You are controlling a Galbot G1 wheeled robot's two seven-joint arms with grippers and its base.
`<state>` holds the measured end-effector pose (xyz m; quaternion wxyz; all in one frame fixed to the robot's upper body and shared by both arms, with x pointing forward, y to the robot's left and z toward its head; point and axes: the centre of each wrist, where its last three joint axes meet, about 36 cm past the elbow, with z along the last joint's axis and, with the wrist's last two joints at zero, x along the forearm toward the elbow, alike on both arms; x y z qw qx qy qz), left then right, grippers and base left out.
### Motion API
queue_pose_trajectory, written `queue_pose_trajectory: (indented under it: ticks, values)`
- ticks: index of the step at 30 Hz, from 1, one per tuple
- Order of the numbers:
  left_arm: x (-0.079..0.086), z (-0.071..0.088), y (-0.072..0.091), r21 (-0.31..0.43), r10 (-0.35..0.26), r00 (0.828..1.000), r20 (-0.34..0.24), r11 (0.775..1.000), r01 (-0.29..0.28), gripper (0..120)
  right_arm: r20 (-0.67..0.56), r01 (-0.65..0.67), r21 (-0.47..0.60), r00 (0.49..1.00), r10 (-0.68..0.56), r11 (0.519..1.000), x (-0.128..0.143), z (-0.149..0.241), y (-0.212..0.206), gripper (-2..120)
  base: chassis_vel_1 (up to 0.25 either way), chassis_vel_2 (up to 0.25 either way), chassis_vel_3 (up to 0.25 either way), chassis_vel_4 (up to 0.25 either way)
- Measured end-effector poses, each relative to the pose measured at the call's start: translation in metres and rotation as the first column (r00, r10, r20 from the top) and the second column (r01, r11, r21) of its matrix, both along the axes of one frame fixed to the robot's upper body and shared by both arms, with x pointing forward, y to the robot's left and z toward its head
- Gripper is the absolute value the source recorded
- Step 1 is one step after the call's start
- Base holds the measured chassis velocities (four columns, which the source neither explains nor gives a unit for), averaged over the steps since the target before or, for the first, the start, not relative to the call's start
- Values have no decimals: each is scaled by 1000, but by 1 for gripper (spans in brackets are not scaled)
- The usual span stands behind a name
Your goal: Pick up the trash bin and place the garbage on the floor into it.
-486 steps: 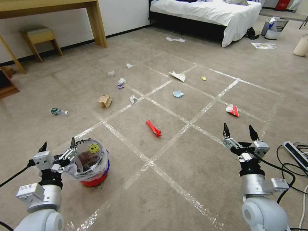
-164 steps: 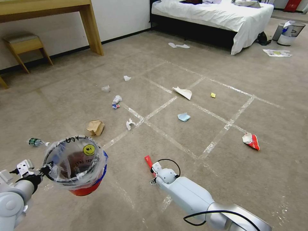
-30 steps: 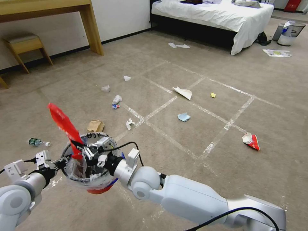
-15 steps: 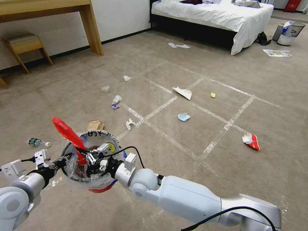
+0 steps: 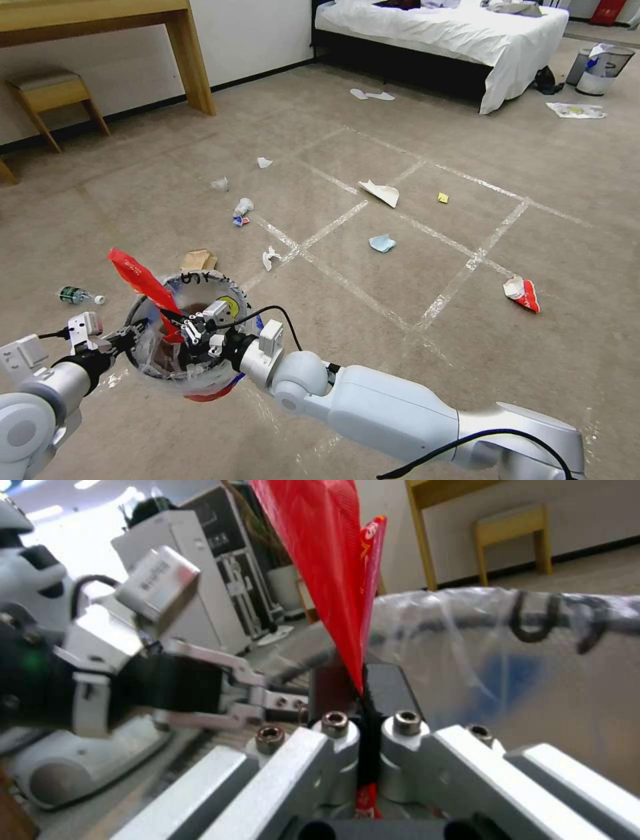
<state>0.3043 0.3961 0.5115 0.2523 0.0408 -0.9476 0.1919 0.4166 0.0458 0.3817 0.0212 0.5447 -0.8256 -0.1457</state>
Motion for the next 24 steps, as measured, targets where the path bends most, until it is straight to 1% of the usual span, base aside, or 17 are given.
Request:
queue_pose_trajectory:
  ticks: [1,2,4,5,6,7,10,13,14,15,16,18,19,21,22,24]
  values:
    - [0,0,0,-1,0,1000,0,1000,0,3,5,4,-6,1000,-4,1000,1,-2,-2,3,0,0,0,0]
    - [0,0,0,-1,0,1000,0,1000,0,3,5,4,-6,1000,-4,1000,1,-2,-2,3,0,0,0,0]
    - [-1,0,-1,-3,1,1000,0,1000,-1,3,10,11,-16,1000,-11,1000,2,-5,-5,14,0,0,0,0]
    - [-1,0,-1,-3,1,1000,0,1000,-1,3,10,11,-16,1000,-11,1000,2,-5,-5,14,0,0,0,0]
    - [-1,-1,-1,-4,1,1000,0,1000,-1,3,12,17,-20,1000,-17,1000,3,-6,-8,20,0,0,0,0]
    - [-1,-1,-1,-4,1,1000,0,1000,-1,3,12,17,-20,1000,-17,1000,3,-6,-8,20,0,0,0,0]
    - [0,0,-1,-4,-1,1000,2,1000,1,3,18,25,-30,1000,-25,999,4,-10,-14,37,0,0,0,0]
    - [0,0,-1,-4,-1,1000,3,1000,1,3,19,26,-31,999,-26,999,4,-10,-15,41,0,0,0,0]
    - [1,-1,0,-4,0,1000,3,1000,0,3,22,28,-31,999,-28,999,4,-10,-17,49,0,0,0,0]
    - [1,-1,0,-4,0,1000,2,1000,0,3,23,28,-30,999,-28,999,4,-9,-17,54,0,0,0,0]
    - [1,-1,0,-4,0,1000,2,1000,0,3,23,28,-30,999,-28,999,4,-9,-17,54,0,0,0,0]
    - [1,-2,0,-5,0,1000,1,1000,0,3,25,29,-27,999,-28,999,4,-8,-18,62,0,0,0,0]
    - [1,-2,0,-5,0,1000,1,1000,0,3,25,29,-27,999,-28,999,4,-8,-18,62,0,0,0,0]
    - [2,-3,0,-7,1,1000,-2,1000,-1,3,27,29,-25,999,-29,999,4,-7,-19,78,0,0,0,0]
    - [2,-3,0,-7,1,1000,-2,1000,-1,3,27,29,-25,999,-29,999,4,-7,-19,78,0,0,0,0]
    - [2,-3,0,-7,2,1000,-2,1000,-2,3,29,29,-23,999,-28,999,4,-6,-19,85,0,0,0,0]
